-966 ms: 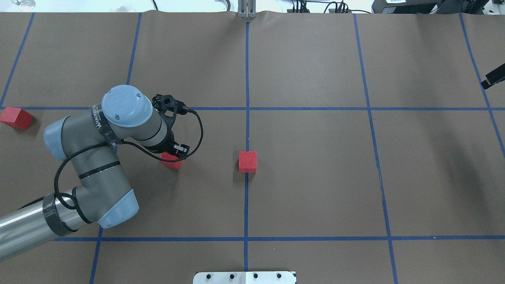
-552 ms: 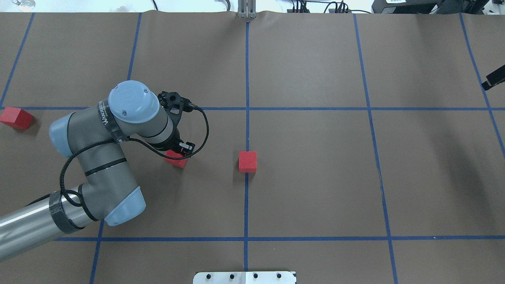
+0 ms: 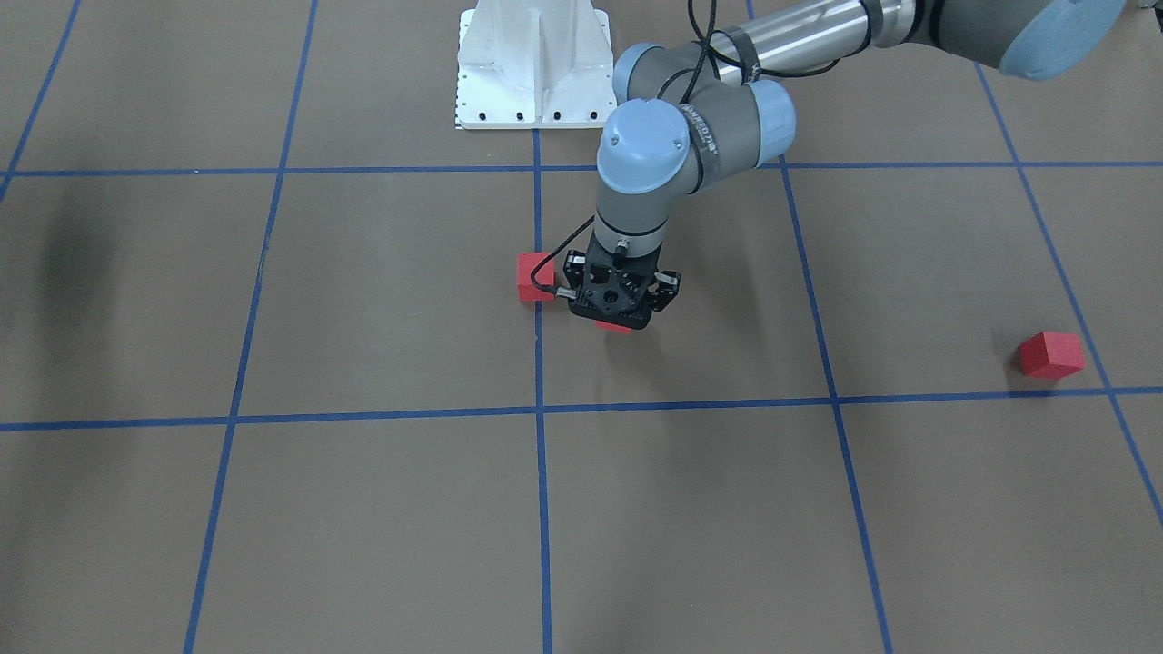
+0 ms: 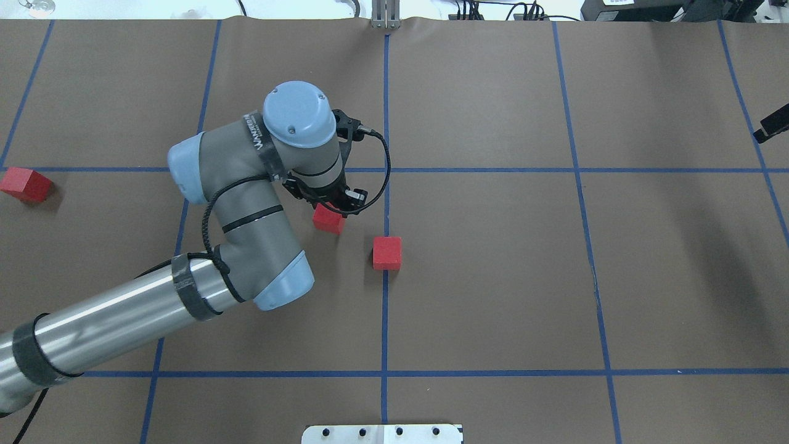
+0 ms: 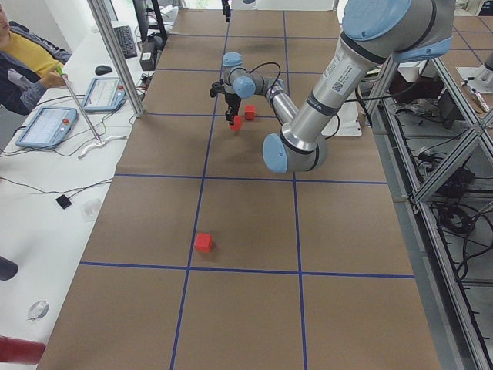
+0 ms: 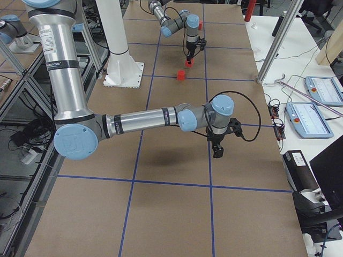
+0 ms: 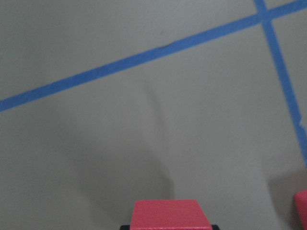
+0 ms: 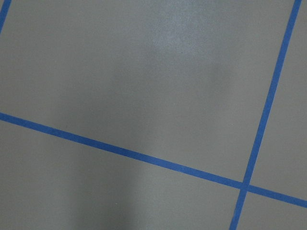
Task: Form red blocks into L shape at center
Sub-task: 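Carry the cube with the left gripper beside the center cube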
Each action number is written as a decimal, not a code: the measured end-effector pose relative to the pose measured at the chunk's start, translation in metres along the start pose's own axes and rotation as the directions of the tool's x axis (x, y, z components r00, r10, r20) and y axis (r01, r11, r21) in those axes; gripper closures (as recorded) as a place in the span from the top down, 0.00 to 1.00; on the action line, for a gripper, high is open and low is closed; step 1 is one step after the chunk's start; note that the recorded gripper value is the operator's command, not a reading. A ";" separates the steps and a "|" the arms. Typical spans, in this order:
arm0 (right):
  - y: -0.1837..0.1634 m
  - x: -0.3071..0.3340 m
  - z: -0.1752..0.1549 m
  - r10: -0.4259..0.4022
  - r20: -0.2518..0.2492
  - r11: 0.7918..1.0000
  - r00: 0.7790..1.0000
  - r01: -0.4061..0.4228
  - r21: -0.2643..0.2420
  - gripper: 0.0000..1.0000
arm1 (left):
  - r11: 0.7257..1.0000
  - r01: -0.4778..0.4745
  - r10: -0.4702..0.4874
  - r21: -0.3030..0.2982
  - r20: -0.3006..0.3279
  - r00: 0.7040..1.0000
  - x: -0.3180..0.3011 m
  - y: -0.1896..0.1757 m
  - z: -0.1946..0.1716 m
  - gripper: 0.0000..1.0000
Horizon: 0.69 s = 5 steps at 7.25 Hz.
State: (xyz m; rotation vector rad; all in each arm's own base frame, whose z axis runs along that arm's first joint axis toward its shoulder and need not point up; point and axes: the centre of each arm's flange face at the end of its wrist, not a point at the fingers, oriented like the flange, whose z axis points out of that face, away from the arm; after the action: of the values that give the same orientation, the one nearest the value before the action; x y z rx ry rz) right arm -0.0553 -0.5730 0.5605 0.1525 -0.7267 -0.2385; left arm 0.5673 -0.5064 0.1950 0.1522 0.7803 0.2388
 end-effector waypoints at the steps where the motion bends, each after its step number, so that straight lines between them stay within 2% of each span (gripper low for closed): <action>1: 0.000 0.000 0.000 0.000 0.000 1.000 1.000 0.000 0.001 0.99 | 0.999 0.038 -0.038 -0.001 0.001 0.999 0.026 -0.022 -0.004 0.13; 3: -0.002 -0.001 -0.001 -0.001 0.000 1.000 1.000 0.001 0.002 0.99 | 0.993 0.120 -0.120 -0.007 -0.002 0.993 0.063 -0.040 -0.009 0.14; 5: -0.002 -0.001 -0.001 -0.001 0.000 1.000 1.000 0.001 0.003 0.99 | 0.984 0.175 -0.175 -0.027 -0.001 0.985 0.082 -0.031 -0.001 0.17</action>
State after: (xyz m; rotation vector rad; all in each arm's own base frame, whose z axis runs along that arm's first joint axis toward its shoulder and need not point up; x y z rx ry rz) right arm -0.0557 -0.5746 0.5582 0.1557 -0.7272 -0.2385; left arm 0.6276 -0.5145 0.1315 0.0577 0.7890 0.0829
